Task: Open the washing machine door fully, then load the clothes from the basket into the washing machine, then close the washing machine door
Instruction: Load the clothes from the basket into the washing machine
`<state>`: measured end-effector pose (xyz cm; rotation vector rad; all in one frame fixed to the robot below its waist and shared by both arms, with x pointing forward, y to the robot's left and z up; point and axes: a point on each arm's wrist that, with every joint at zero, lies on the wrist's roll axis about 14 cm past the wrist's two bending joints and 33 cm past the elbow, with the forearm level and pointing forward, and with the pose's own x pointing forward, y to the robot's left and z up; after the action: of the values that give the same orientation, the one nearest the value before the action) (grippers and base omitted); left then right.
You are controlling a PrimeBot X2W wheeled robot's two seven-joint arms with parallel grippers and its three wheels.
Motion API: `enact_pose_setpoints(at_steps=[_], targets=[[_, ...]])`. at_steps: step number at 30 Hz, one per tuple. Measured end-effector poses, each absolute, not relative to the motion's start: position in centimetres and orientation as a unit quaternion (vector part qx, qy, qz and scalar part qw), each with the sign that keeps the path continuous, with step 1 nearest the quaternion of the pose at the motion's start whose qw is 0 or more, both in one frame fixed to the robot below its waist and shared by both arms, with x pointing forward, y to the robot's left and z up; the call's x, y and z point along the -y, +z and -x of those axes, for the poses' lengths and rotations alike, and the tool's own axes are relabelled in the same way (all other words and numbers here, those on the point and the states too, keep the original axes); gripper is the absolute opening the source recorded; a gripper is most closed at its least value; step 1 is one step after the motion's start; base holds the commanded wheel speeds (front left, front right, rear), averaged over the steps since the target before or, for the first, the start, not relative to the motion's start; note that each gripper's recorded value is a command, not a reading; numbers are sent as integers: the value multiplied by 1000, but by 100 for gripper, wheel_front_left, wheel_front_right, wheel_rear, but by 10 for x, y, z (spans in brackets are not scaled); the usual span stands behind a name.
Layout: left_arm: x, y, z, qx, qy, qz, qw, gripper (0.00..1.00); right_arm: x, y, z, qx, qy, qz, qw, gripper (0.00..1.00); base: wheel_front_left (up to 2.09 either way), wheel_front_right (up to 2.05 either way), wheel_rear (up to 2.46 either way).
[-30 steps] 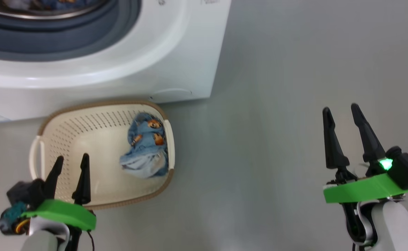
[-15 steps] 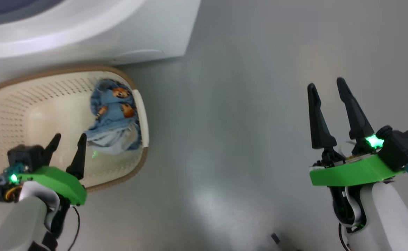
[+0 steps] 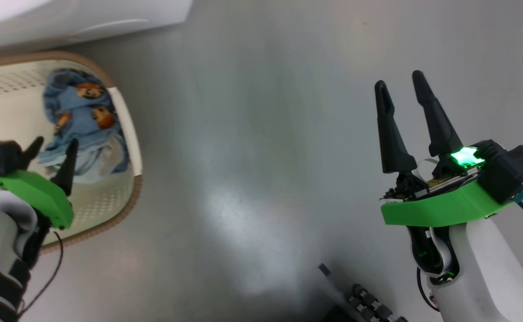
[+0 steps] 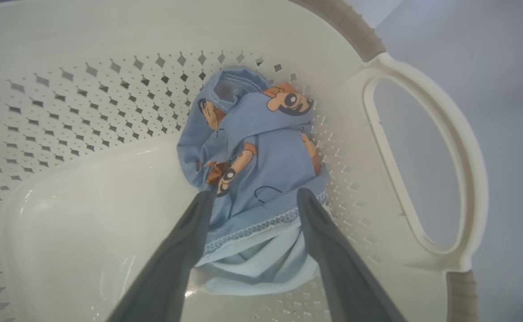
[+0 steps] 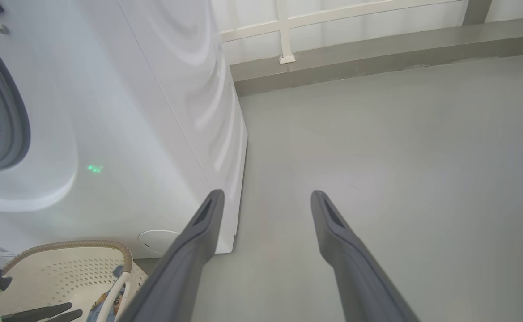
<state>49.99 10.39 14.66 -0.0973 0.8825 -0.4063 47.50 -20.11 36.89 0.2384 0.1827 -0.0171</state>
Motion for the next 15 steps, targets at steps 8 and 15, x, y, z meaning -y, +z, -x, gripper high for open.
enact_pose_setpoints(at_steps=[8,15], targets=[[-84,116,-502,-462,-220,58,857,100,214,354,-465,-115,-27,-108,987,100,0,0,0],[-70,101,-506,-481,-240,63,841,100,221,349,-461,-123,-40,-110,985,100,0,0,0]])
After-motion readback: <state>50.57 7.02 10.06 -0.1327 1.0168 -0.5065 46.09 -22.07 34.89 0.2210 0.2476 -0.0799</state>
